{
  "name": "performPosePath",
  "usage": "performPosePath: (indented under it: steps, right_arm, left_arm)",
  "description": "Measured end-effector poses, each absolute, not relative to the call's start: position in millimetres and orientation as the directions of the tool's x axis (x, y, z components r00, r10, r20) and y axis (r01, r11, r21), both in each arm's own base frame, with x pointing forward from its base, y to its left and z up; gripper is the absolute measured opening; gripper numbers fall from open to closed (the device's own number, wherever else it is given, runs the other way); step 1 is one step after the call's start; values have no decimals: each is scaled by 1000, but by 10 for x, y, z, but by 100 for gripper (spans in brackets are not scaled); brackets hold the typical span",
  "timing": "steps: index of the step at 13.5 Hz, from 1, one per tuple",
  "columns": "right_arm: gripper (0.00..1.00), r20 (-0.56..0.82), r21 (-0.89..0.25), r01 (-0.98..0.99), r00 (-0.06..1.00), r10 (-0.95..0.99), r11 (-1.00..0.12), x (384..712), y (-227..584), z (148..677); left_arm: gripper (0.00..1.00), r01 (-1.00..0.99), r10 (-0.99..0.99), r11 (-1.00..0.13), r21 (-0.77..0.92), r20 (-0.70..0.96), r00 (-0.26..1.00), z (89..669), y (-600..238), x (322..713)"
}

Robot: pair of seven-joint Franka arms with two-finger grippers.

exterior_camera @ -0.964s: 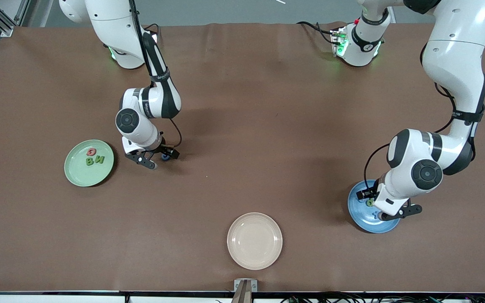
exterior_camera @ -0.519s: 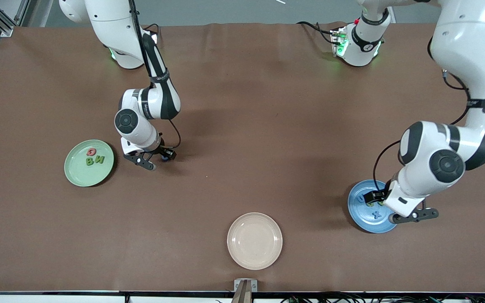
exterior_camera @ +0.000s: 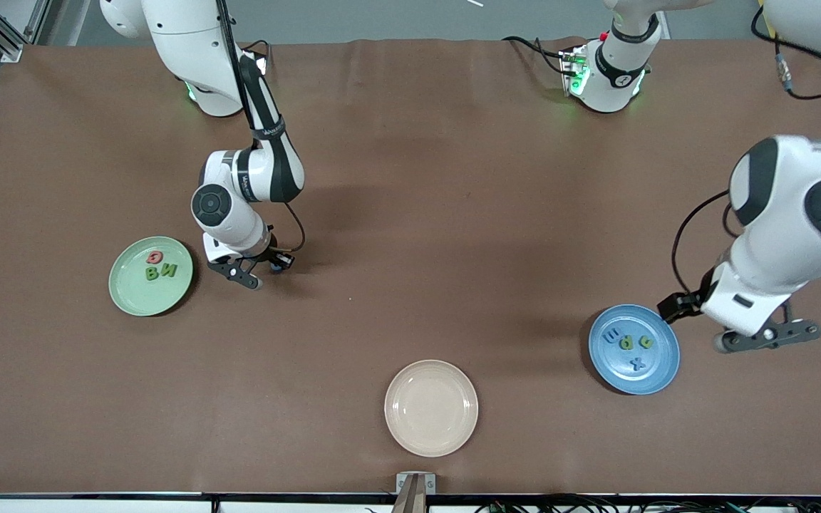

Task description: Sort upper and lower case letters into plates

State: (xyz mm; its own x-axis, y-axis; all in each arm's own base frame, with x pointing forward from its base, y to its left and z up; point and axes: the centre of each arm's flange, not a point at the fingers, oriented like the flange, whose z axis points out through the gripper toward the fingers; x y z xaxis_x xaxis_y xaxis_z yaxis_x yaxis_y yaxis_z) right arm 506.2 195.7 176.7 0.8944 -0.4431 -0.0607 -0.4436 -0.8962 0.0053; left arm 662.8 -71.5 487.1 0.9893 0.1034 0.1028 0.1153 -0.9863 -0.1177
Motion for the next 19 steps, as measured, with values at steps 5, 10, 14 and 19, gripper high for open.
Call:
performPosePath:
  steps: [5,10,14,19]
  right_arm:
    - [35,-99,34,-409,906,-411,-912,5218,1493,1893]
    - [35,-88,13,-226,970,-226,-974,5477,-337,2248]
    - [35,-100,-28,-185,978,-182,-982,5429,-879,2132]
    - [35,-109,-76,-184,978,-175,-980,5447,-465,1906]
  left_arm:
    - [100,84,77,-994,-75,90,993,6087,-716,6030]
    - [100,64,64,-998,0,56,996,6539,-564,5460]
    - [100,46,46,-999,2,29,999,6523,-669,5313]
    - [100,22,22,-1000,1,28,999,6519,-649,5313]
